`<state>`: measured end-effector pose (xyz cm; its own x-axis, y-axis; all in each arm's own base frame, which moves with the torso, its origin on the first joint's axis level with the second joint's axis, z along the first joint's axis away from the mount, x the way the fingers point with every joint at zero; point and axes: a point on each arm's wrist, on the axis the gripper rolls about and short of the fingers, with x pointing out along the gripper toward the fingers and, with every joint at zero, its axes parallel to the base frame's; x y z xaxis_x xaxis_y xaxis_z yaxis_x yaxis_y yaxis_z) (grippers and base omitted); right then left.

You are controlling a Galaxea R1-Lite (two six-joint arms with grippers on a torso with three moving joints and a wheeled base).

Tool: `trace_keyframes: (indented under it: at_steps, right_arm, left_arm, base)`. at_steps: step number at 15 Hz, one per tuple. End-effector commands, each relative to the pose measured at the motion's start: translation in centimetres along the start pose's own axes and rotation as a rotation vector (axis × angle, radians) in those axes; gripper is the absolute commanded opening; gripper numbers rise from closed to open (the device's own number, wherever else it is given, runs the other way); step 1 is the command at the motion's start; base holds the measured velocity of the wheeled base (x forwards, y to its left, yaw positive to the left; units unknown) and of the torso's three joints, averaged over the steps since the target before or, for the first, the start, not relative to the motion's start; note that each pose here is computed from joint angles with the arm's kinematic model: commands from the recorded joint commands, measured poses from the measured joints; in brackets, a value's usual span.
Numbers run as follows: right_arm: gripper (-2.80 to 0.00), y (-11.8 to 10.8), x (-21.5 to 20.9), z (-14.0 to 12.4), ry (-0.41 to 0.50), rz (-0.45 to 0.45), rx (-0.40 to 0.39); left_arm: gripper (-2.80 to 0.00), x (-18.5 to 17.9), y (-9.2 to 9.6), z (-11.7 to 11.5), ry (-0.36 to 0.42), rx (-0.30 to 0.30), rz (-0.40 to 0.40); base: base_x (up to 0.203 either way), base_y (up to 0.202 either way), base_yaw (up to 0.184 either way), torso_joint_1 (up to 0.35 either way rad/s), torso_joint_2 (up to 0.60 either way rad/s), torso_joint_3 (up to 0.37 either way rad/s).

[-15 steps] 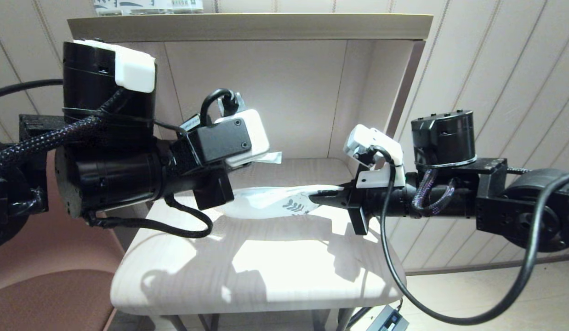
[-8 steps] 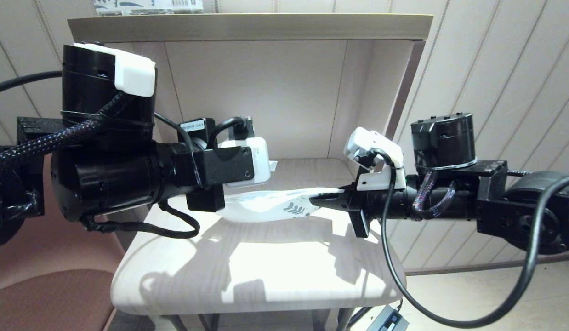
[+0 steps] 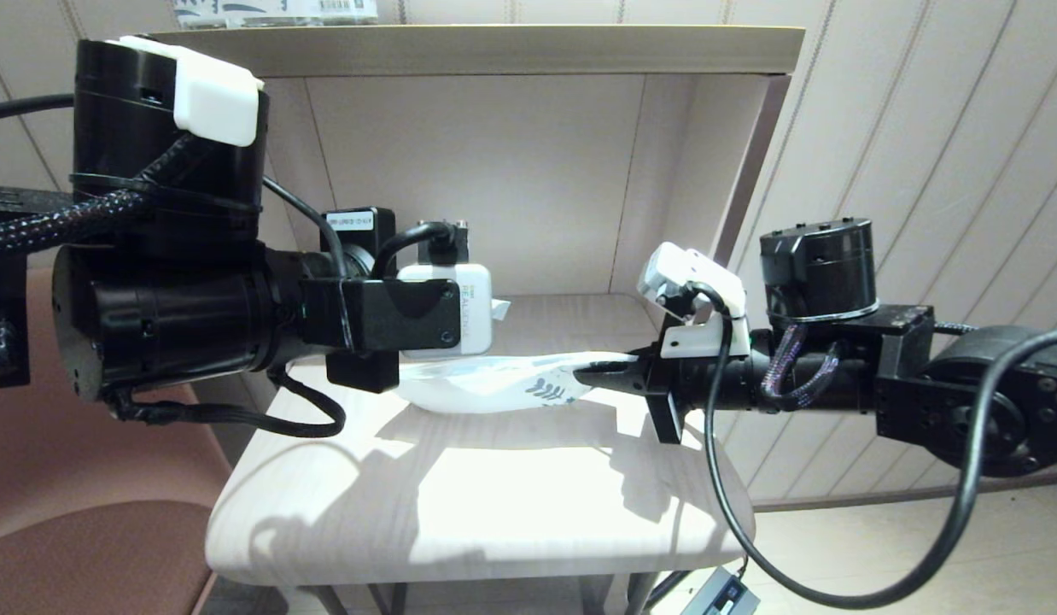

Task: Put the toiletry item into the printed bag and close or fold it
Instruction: Place the toothpaste in the storage bag

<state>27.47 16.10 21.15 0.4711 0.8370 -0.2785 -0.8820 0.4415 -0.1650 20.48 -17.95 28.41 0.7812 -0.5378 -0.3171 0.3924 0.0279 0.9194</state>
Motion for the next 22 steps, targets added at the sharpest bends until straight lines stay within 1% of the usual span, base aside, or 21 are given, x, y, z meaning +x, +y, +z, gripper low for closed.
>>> trace_keyframes:
  at_steps: [1, 8, 15, 19, 21, 22]
  right_arm:
    - [-2.80, -0.1, 0.2, 0.0, -0.002, 0.005, -0.003]
    - [-2.80, -0.1, 0.5, -0.5, 0.012, 0.008, 0.006]
    - [-2.80, 0.0, 0.5, -0.7, 0.018, 0.014, 0.010]
    - [-2.80, 0.0, 0.5, -0.7, 0.017, 0.013, 0.009]
    - [-2.80, 0.0, 0.5, -0.7, 0.019, 0.014, 0.011]
    - [-2.80, 0.0, 0.5, -0.7, 0.020, 0.014, 0.011]
  left_arm:
    - [-2.80, -0.3, -0.1, 0.1, -0.008, 0.011, -0.001]
    - [-2.80, -0.4, -1.8, 1.0, -0.040, 0.047, -0.058]
    - [-2.80, 0.9, -2.9, 0.9, -0.026, 0.053, -0.100]
    - [-2.80, 1.6, -2.6, 1.1, -0.025, 0.051, -0.099]
    - [-2.80, 1.5, -1.4, 1.1, -0.024, 0.042, -0.062]
    - [-2.80, 1.6, -1.2, 1.1, -0.023, 0.040, -0.055]
  base:
    - [0.000, 0.000, 0.000, 0.000, 0.00, 0.000]
    - [0.000, 0.000, 0.000, 0.000, 0.00, 0.000]
    - [0.000, 0.000, 0.000, 0.000, 0.00, 0.000]
    - [0.000, 0.000, 0.000, 0.000, 0.00, 0.000]
    - [0.000, 0.000, 0.000, 0.000, 0.00, 0.000]
    - [0.000, 0.000, 0.000, 0.000, 0.00, 0.000]
